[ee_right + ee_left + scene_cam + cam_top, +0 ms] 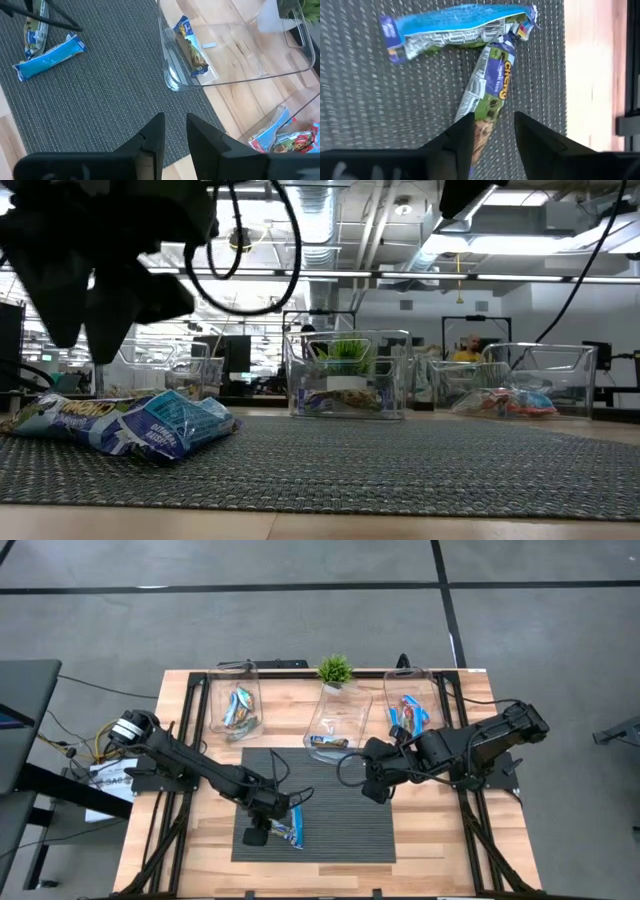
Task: Pick and place Granola Bars by type
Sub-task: Put the purple granola bar into the middle transparent bin
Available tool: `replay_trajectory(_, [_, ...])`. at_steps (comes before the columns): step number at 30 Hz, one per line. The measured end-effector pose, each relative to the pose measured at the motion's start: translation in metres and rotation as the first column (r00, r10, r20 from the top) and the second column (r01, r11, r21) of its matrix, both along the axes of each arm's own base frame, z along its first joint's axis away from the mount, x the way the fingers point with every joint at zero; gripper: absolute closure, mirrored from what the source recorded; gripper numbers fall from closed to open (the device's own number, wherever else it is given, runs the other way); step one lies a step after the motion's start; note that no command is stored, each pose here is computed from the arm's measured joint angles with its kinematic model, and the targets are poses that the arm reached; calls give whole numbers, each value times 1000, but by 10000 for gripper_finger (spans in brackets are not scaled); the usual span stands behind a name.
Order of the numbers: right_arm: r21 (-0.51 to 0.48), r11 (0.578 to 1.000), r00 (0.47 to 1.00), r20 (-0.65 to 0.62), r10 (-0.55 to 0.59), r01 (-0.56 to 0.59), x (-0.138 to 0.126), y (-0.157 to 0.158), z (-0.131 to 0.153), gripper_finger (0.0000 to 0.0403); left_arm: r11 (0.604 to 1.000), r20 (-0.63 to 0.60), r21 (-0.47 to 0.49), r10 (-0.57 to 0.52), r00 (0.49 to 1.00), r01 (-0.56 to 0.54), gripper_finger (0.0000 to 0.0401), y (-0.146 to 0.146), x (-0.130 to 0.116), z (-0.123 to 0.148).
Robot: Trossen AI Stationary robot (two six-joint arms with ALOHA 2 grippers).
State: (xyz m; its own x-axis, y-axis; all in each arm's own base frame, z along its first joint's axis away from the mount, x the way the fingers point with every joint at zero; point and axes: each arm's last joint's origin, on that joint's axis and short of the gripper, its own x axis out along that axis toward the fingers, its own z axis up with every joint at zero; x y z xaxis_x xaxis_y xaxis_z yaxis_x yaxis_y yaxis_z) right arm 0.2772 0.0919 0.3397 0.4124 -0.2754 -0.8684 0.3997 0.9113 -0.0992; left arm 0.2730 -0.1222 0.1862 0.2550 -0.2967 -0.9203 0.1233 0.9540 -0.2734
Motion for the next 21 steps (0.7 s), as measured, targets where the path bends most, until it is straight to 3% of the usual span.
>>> replay_trajectory(4, [8, 1000, 1000, -11, 29, -28, 0, 1, 0, 331, 999, -21, -31, 29, 999, -30, 236, -2, -5, -9])
replay_trajectory(8, [10, 1000, 1000, -10, 30, -30, 0, 1, 0, 331, 999, 25, 39, -38, 999, 37, 209, -11, -9, -9])
replay_trajectory(14, [12, 999, 1000, -10, 30, -30, 0, 1, 0, 331, 974, 46, 184, -144, 989, 133, 203, -23, -15, -16])
replay_trajectory(21, [17, 999, 1000, 1, 29, -29, 1, 1, 0, 331, 962, -17, 233, -142, 990, 142, 202, -25, -9, -40])
